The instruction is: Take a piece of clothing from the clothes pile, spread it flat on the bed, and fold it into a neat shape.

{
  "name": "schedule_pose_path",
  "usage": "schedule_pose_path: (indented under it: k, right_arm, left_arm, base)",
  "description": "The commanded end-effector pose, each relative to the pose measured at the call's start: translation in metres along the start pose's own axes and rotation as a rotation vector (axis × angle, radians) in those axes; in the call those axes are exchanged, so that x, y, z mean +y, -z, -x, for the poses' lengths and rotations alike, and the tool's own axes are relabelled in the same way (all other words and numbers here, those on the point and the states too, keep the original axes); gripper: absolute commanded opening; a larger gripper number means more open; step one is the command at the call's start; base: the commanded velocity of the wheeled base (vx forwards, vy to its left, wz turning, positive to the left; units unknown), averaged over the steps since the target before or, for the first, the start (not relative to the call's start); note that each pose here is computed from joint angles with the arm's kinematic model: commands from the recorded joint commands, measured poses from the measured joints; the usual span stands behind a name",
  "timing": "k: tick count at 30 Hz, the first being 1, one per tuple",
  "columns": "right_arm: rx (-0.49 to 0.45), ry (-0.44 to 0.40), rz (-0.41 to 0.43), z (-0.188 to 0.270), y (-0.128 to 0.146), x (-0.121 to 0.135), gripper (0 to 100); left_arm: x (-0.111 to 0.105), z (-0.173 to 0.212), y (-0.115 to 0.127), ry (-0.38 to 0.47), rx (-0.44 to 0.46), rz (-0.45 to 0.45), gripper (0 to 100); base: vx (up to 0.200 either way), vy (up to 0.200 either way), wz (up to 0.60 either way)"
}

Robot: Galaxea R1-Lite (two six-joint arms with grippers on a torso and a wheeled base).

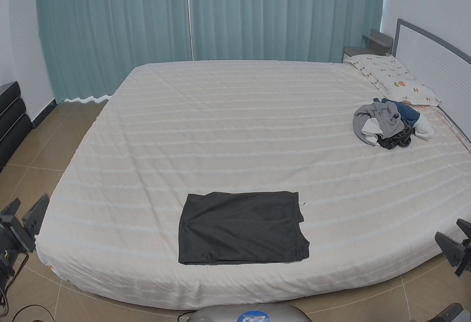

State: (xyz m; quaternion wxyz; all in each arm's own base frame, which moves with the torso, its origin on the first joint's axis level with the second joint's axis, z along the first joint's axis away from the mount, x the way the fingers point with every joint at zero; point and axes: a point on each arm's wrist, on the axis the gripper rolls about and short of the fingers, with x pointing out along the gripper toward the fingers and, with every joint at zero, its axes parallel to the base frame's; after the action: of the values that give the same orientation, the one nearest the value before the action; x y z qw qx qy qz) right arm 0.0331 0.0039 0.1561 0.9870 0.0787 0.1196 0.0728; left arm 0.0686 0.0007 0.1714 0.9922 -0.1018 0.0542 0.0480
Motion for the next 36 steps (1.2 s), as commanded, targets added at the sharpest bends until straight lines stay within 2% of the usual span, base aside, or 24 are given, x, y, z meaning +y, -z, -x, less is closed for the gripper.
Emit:
schedule_pose_path:
  k: [1, 6, 11, 13, 16, 23, 24, 27, 29, 32, 36]
  right_arm:
    - [-0.160, -0.012, 0.132, 0.064, 0.054, 0.002, 100]
    - [-0.173, 0.026, 0.191, 0.068, 0.063, 0.001, 100]
    - [-0.210, 0.111, 0.210, 0.073, 0.056, 0.001, 100]
    - [-0.222, 0.151, 0.220, 0.076, 0.053, 0.001, 100]
    - [-0.225, 0.167, 0.221, 0.076, 0.052, 0.001, 100]
    - [-0.139, 0.200, 0.216, 0.059, 0.073, -0.005, 100]
    - [-0.145, 0.203, 0.216, 0.058, 0.074, -0.006, 100]
    - [-0.293, 0.195, 0.254, 0.051, 0.069, -0.006, 100]
    - [-0.385, 0.199, 0.314, 0.042, 0.074, -0.008, 100]
    - [-0.372, 0.196, 0.353, 0.041, 0.077, -0.009, 100]
    - [-0.340, 0.194, 0.352, 0.040, 0.079, -0.009, 100]
  left_arm:
    - [0.017, 0.094, 0.030, 0.023, -0.151, -0.159, 100]
    - [0.019, 0.112, 0.035, 0.012, -0.189, -0.224, 100]
    - [0.019, 0.120, 0.033, -0.045, -0.179, -0.216, 100]
    - [0.019, 0.125, 0.030, -0.052, -0.186, -0.213, 100]
    - [0.020, 0.128, 0.032, -0.049, -0.193, -0.215, 100]
    - [0.024, 0.115, 0.051, -0.056, -0.152, -0.221, 100]
    - [0.024, 0.114, 0.052, -0.055, -0.163, -0.218, 100]
    - [0.023, 0.104, 0.052, -0.046, -0.294, -0.207, 100]
    - [0.024, 0.093, 0.062, -0.031, -0.388, -0.219, 100]
    - [0.024, 0.089, 0.067, -0.036, -0.465, -0.268, 100]
    - [0.024, 0.088, 0.067, -0.030, -0.460, -0.296, 100]
  base:
    - [0.000, 0.000, 0.00]
    - [0.000, 0.000, 0.00]
    - [0.000, 0.000, 0.00]
    - [0.000, 0.000, 0.00]
    - [0.000, 0.000, 0.00]
    - [0.000, 0.000, 0.00]
    - [0.000, 0.000, 0.00]
    - [0.000, 0.000, 0.00]
    - [0.000, 0.000, 0.00]
    - [0.000, 0.000, 0.00]
    - [0.000, 0.000, 0.00]
